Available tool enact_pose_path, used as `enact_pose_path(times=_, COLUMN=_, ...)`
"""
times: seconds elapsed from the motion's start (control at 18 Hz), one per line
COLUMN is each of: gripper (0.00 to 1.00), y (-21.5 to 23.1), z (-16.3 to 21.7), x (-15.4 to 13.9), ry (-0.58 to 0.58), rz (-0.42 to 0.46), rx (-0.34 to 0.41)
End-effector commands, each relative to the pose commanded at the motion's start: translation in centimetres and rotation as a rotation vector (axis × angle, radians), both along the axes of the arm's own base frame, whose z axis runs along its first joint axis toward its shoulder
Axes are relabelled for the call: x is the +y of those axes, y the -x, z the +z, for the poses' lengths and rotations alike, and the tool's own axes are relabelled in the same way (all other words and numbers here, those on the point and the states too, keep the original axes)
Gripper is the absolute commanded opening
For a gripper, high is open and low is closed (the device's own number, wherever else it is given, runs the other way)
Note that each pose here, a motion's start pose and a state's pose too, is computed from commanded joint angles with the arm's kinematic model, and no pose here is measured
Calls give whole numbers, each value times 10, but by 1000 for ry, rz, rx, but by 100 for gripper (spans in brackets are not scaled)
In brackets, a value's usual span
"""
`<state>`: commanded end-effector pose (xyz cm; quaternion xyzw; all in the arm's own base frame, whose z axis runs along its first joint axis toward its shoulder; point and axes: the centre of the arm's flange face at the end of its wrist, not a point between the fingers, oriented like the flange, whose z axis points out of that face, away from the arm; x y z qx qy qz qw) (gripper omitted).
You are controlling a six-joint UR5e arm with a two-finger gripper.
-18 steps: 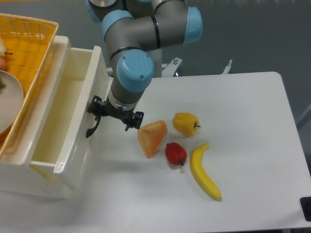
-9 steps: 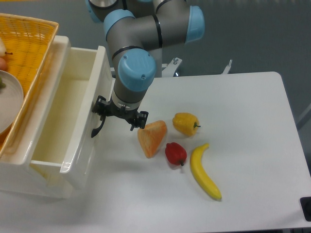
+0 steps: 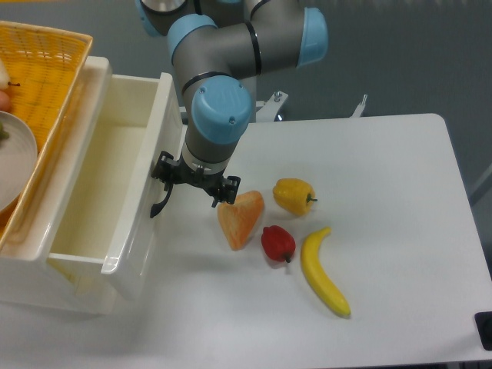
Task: Slide open the top white drawer
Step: 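Pull the handle outward, sliding the upper drawer out of the cabinet, then keep pulling the drawer handle until the drawer is fully extended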
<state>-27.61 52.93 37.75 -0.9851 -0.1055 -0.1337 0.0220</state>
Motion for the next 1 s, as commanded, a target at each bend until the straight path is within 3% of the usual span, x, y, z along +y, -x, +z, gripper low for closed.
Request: enact_pose_path(times=1.0, gripper=100, y=19, z=-4, x=-8, ry=0, rz=25, rx=-8)
